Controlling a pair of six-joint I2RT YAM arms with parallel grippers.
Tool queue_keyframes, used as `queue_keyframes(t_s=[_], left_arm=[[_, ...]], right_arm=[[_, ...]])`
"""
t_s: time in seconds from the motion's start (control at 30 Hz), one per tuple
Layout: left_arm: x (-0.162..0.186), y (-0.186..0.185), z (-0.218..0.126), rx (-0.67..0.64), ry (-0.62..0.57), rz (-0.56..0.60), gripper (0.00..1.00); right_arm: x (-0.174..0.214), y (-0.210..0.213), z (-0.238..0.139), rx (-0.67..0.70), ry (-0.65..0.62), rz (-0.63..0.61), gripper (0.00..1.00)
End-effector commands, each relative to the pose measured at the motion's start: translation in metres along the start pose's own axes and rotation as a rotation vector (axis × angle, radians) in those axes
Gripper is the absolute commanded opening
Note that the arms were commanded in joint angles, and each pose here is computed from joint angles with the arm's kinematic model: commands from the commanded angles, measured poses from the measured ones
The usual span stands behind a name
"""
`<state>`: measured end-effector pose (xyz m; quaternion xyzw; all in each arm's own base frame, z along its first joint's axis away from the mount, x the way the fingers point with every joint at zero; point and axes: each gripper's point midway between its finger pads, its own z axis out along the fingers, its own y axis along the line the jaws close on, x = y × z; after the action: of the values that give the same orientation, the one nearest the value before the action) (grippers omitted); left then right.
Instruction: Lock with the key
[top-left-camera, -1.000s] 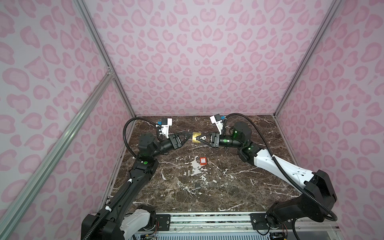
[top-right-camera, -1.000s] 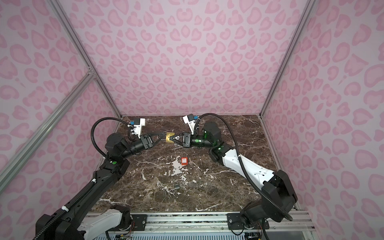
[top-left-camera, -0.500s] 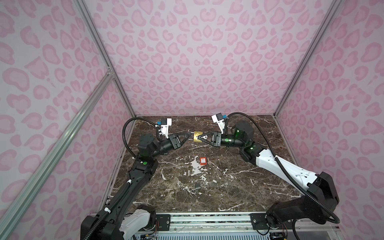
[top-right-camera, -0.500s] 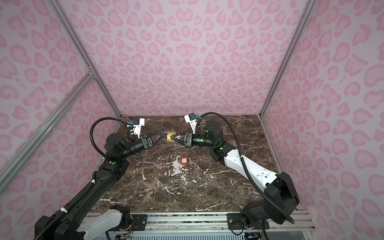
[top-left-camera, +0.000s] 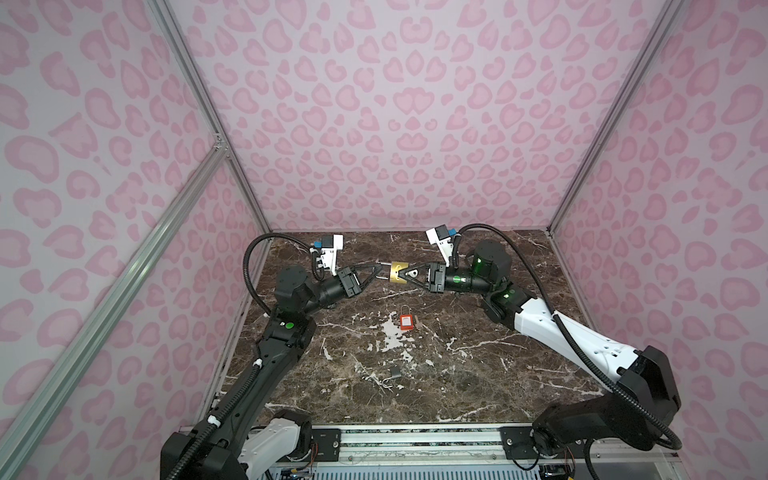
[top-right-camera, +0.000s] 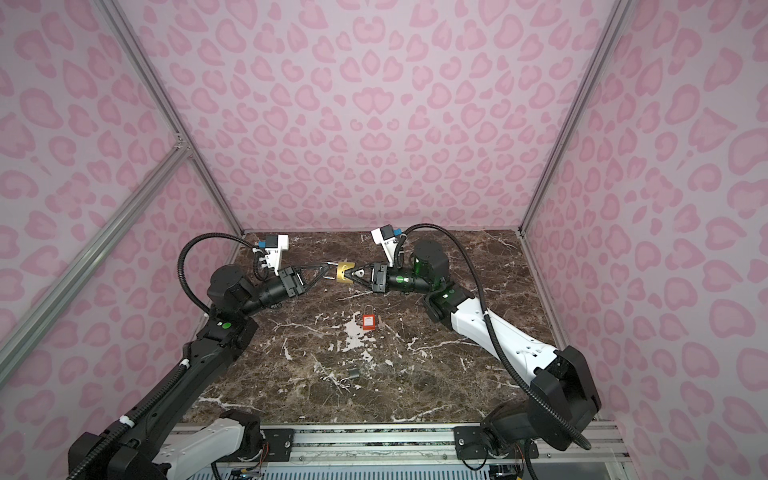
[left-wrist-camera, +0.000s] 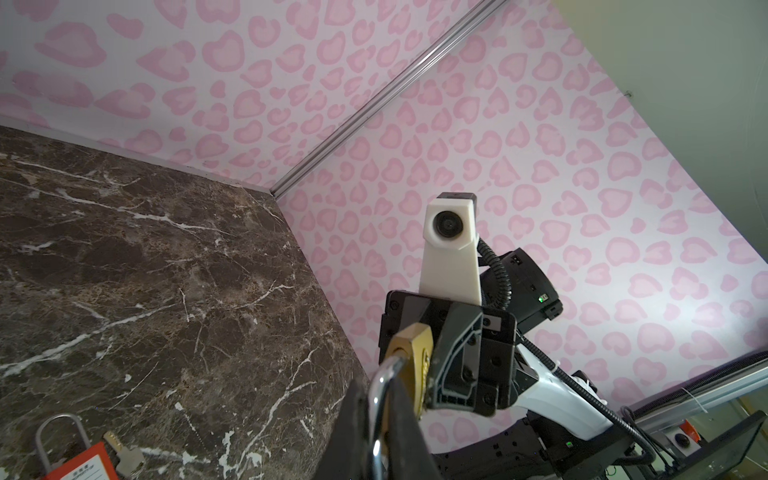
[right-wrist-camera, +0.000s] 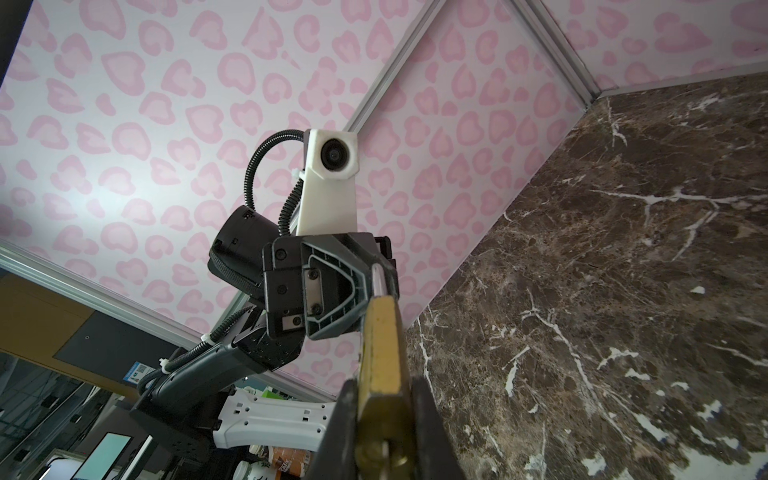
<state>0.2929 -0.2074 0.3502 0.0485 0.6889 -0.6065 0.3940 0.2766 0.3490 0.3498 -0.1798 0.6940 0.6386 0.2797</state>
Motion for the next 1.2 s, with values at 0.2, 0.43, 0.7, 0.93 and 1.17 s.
queue_keyframes(t_s=[0.2,0.43,0.7,0.93,1.17], left_arm=[[-0.006,-0.007,-0.001,0.019,-0.028,0.039,0.04],[-0.006,-0.022,0.000,0.054,-0.028,0.079,0.04],[-0.001,-0.025,0.004,0.088,-0.019,0.045,0.04],[0.008,-0.026,0.003,0.092,-0.001,0.035,0.04],[0.012,-0.028,0.006,0.106,-0.005,0.037,0.04]], right_arm=[[-0.018,0.038,-0.006,-0.157,-0.066,-0.027,0.00],[-0.023,0.047,-0.005,-0.224,-0.105,0.015,0.00],[-0.015,0.052,0.007,-0.233,-0.090,-0.015,0.00],[-0.016,0.052,0.009,-0.237,-0.099,-0.038,0.00],[-0.020,0.057,0.014,-0.292,-0.117,-0.014,0.00]])
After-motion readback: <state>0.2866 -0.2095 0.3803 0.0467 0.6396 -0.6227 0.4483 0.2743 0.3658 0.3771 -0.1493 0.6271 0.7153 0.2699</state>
